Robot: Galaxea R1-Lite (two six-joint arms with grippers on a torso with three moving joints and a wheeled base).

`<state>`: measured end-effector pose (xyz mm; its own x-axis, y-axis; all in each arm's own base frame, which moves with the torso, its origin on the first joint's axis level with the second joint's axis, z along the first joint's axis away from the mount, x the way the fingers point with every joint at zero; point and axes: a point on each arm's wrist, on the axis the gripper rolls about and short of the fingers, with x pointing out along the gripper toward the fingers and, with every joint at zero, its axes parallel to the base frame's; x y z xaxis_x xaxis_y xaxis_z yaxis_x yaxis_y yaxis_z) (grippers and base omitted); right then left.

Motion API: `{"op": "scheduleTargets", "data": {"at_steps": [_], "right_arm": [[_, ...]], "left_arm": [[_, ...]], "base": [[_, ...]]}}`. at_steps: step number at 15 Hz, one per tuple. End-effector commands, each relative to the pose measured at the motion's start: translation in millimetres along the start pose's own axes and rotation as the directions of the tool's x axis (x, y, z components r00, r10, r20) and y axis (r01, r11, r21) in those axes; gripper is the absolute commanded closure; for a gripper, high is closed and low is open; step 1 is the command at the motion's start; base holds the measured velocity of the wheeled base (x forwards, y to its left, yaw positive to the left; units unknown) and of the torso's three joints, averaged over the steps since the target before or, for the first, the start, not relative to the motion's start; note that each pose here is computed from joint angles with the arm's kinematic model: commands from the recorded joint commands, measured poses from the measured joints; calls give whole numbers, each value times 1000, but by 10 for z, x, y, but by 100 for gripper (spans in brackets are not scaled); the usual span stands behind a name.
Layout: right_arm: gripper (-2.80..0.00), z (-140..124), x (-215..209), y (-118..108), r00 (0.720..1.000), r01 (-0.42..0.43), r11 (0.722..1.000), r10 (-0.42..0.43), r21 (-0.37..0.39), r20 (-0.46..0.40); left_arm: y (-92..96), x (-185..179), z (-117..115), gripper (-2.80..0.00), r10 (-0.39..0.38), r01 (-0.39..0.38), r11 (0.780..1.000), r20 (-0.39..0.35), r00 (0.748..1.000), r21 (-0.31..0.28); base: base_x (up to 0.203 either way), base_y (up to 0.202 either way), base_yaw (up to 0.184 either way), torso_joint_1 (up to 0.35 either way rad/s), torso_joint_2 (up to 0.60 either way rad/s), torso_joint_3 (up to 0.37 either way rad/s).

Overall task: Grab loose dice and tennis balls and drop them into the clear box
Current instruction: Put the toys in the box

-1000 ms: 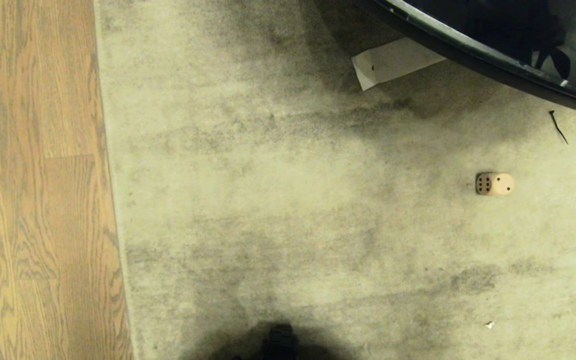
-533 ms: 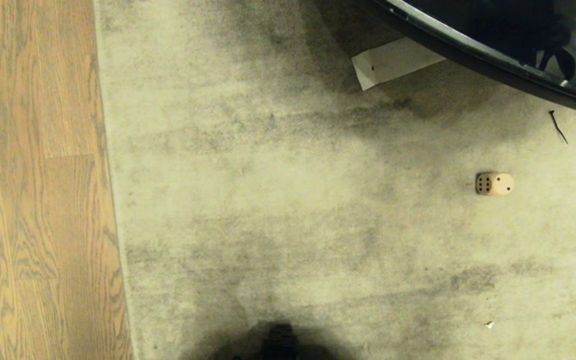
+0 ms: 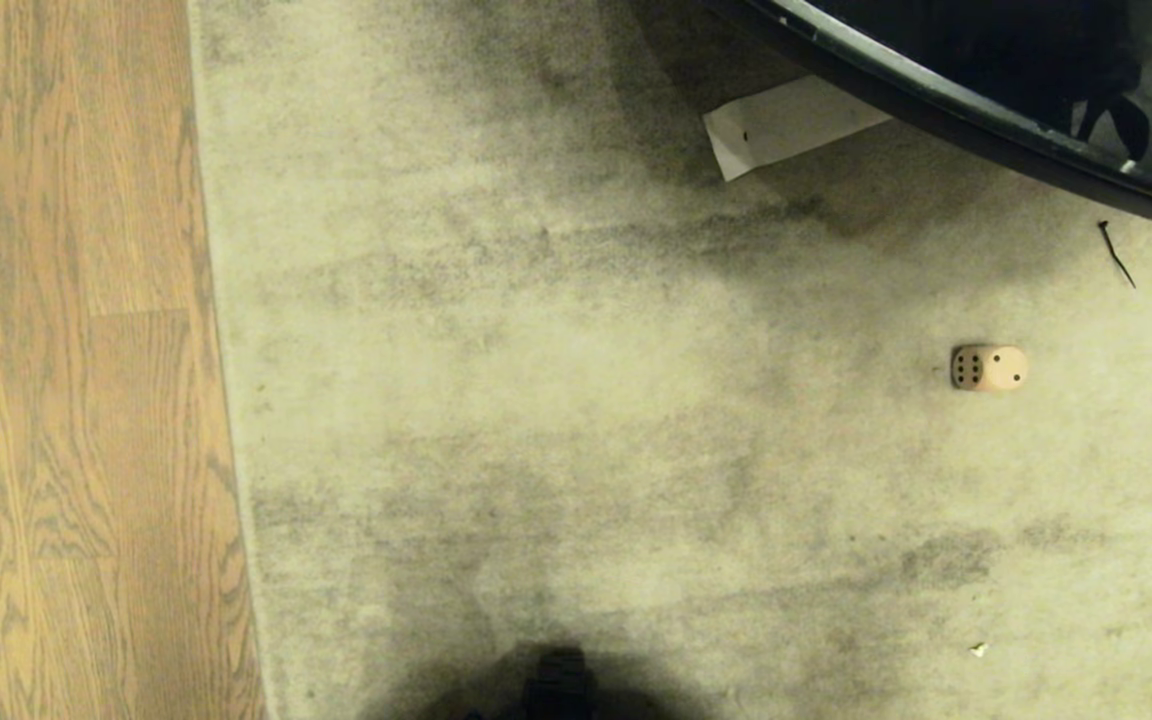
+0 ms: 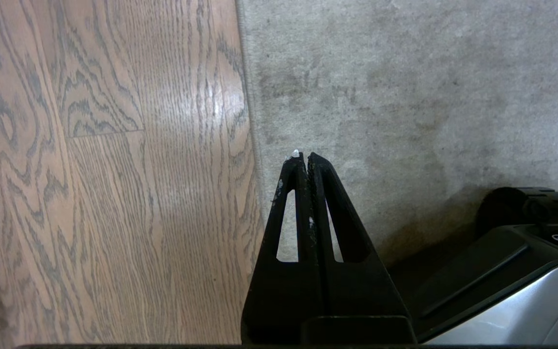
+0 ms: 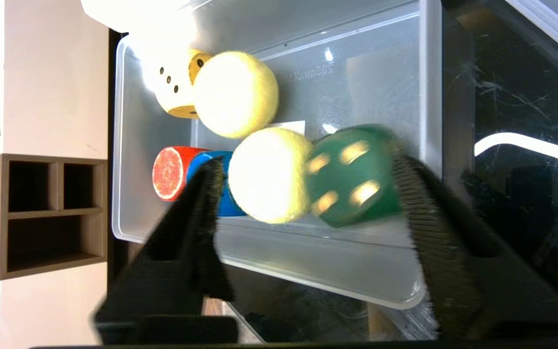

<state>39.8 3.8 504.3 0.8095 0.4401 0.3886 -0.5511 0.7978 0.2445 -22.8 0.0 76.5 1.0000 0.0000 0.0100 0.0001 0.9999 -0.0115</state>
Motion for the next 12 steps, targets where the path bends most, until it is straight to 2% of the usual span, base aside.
{"op": "scheduleTargets", "data": {"at_steps": [1,10,12], "right_arm": [[-280,1,-7,9,1000,-3,1000,3,4,-1],[-280,34,-122,153,999,-20,1000,21,-18,25],[-280,38,-145,180,999,-25,1000,25,-3,29]], "left_arm": [[0,2,-8,0,0,0,1000,-2,1000,-1],[0,2,-8,0,0,0,1000,-2,1000,-1],[0,2,-8,0,0,0,1000,-2,1000,-1]], "base": [[0,0,0,0,0,0],[0,0,0,0,0,0],[0,0,0,0,0,0]]}}
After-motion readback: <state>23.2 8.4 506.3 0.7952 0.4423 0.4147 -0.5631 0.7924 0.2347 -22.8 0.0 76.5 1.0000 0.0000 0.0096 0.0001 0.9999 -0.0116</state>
